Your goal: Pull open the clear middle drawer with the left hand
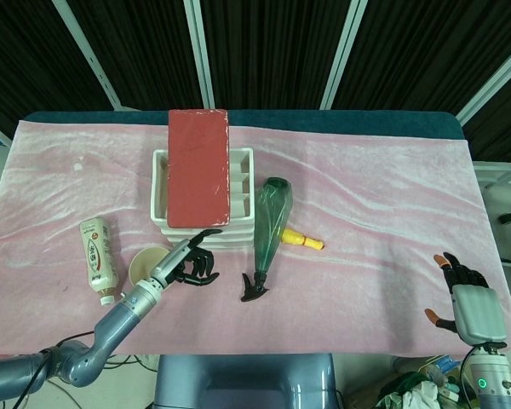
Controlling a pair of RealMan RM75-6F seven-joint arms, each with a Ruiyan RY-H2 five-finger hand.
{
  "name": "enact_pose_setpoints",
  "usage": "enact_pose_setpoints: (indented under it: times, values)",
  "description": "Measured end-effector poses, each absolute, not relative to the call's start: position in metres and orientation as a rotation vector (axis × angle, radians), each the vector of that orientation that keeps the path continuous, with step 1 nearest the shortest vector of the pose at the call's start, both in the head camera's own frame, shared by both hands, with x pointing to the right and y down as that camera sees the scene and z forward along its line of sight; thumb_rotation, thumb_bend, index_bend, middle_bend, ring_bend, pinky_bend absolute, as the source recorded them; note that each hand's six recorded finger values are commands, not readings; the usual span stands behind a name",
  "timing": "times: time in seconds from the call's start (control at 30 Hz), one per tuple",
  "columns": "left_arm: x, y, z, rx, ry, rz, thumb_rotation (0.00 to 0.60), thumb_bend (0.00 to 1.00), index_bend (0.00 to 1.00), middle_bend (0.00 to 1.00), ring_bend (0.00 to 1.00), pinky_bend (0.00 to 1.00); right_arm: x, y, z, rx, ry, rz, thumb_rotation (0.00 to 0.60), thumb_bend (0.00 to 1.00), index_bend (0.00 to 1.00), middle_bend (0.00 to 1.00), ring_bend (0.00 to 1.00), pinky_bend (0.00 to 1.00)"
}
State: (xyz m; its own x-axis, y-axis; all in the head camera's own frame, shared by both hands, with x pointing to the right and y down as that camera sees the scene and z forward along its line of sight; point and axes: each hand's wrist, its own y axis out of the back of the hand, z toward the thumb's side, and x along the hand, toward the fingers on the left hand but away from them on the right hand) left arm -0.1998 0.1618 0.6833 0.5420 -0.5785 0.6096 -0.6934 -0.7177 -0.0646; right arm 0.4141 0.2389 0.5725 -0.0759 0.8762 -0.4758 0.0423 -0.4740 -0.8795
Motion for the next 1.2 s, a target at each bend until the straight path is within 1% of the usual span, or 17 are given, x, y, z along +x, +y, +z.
enact_pose_setpoints:
  times: [0.27, 1.2]
  values:
    - [-0.2018, 0.1616, 0.6798, 2.595, -1.102, 0.907, 0.600, 0.32, 0.00, 0.69, 0.65, 0.73, 0.4135, 0.2392, 0.5726, -1.544, -1.011, 1.621, 0.600, 0.08, 0.14, 0.10, 0.19, 0.21]
    - [-0.1960, 0.1623, 0.6803, 2.594, -1.082, 0.882, 0.600, 0.32, 0.00, 0.69, 0.65, 0.73, 0.4141, 0.2393, 0.5728, -1.546, -1.012, 1.626, 0.600, 0.08, 0.15, 0.10, 0.19, 0.21]
